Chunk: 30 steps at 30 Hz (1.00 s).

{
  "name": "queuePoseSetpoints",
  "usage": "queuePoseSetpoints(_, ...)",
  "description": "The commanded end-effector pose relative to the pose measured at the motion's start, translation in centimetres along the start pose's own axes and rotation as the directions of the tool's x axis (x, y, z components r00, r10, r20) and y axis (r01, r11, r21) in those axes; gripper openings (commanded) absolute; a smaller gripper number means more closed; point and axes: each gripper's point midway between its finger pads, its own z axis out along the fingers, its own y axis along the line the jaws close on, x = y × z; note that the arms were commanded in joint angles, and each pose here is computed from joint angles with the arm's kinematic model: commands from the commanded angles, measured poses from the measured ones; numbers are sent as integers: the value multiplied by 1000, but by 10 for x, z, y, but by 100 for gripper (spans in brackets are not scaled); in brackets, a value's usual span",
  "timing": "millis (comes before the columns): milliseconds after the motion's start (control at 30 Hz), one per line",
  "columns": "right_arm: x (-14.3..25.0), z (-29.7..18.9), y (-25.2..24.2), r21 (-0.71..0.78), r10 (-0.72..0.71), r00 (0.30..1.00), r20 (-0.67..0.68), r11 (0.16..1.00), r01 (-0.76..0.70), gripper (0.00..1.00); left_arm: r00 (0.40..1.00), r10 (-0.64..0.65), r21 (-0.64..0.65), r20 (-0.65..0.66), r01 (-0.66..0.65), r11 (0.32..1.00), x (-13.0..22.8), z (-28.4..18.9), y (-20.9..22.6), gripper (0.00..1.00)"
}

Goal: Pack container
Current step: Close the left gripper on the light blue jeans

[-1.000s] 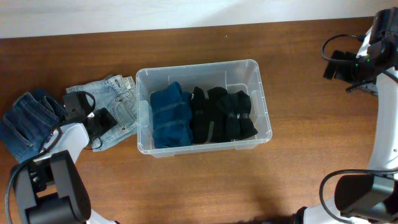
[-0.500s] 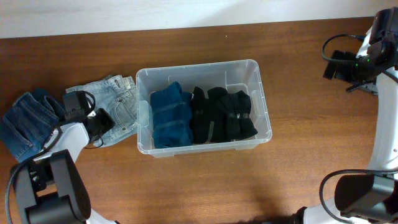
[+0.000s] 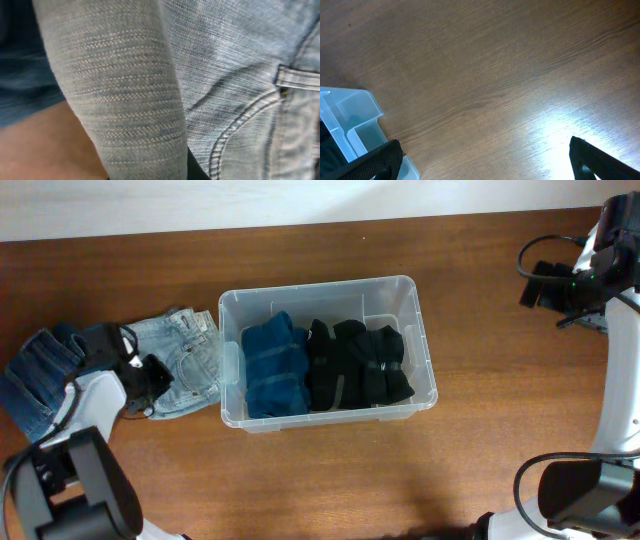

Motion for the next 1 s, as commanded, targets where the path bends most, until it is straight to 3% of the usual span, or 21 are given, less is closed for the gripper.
queuePoseSetpoints(0, -2, -2, -2, 8, 9, 1000, 10, 1000, -9, 99, 992, 10, 26, 129, -14, 1000, -30, -43, -9, 1)
queuePoseSetpoints(233, -2, -2, -2, 8, 9, 1000, 10, 1000, -9, 99, 979, 17, 27, 204, -23, 999, -39, -70, -12, 1)
queuePoseSetpoints(600, -2, -2, -2, 8, 9, 1000, 10, 1000, -9, 99, 981, -25, -223, 194, 68, 972, -26, -75, 36, 1)
queuePoseSetpoints(800, -2, -2, -2, 8, 9, 1000, 10, 1000, -9, 99, 983, -41, -243, 178, 84, 966, -21, -75, 41, 1)
queuePoseSetpoints(933, -2, -2, -2, 8, 9, 1000, 10, 1000, -9, 99, 986, -42, -240, 161, 81, 967, -18, -72, 41, 72)
queuePoseSetpoints(967, -2, -2, -2, 8, 9, 1000, 10, 1000, -9, 99, 987, -43, -236, 154, 79, 969, -17, -70, 40, 81)
